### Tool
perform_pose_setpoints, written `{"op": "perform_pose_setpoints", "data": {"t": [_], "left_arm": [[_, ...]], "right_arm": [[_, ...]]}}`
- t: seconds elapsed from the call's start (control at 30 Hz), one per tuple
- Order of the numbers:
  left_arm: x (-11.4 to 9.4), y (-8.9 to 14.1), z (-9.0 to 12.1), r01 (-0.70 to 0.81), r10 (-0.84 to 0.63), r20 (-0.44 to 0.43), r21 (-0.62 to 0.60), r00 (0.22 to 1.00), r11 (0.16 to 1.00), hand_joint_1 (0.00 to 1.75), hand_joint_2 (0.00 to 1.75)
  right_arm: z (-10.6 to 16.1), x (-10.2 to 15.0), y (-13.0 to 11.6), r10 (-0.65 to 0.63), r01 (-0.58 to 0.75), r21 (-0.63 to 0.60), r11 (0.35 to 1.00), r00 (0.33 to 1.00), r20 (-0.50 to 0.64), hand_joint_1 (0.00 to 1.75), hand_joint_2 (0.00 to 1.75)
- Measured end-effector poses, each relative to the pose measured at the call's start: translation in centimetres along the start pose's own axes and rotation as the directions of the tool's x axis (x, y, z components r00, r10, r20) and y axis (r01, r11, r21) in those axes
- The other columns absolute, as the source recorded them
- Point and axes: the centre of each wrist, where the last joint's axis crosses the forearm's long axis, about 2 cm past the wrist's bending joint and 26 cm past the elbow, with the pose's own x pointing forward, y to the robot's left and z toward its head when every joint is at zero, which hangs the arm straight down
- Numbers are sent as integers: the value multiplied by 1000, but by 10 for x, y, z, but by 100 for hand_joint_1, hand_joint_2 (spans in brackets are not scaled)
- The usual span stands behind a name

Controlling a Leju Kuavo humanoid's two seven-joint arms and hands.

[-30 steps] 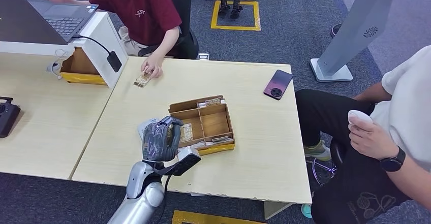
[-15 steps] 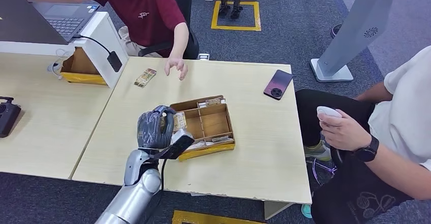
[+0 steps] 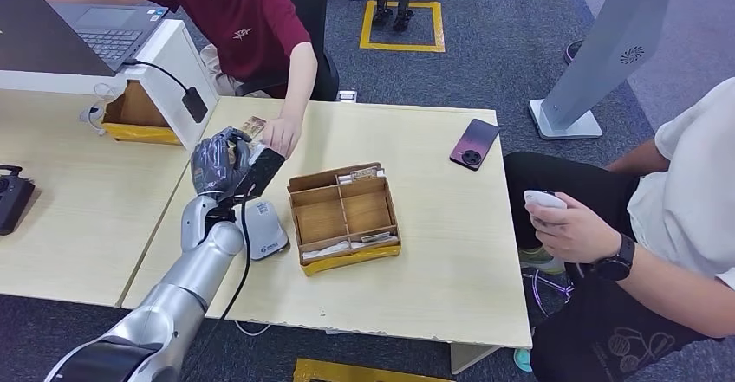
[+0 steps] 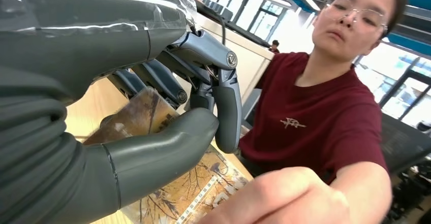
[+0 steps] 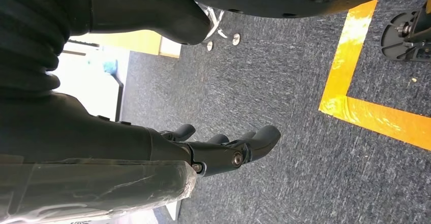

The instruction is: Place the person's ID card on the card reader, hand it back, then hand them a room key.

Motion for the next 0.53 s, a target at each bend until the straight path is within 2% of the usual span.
{"op": "perform_pose_setpoints", "data": {"t": [0.17, 0.23, 0.3, 0.37, 0.53], "left_arm": [[-12, 4, -7, 13, -13, -33, -5, 999, 1000, 175, 175], [-14, 5, -8, 16, -16, -40, -7, 999, 1000, 162, 175], [-16, 5, -8, 18, -18, -43, -12, 999, 1000, 75, 175], [-17, 4, -8, 19, -20, -45, -16, 999, 1000, 0, 175], [-21, 5, -6, 28, -29, -55, -15, 998, 999, 0, 175]], "right_arm": [[0, 0, 0, 3, -3, 2, 1000, 1000, 1, 0, 175], [0, 0, 0, 3, -3, 2, 1000, 1000, 4, 0, 175], [0, 0, 0, 4, -4, 2, 1000, 1000, 7, 0, 175], [0, 0, 0, 8, -8, 2, 1000, 1000, 10, 0, 175], [0, 0, 0, 18, -18, 0, 1000, 1000, 13, 0, 175]]}}
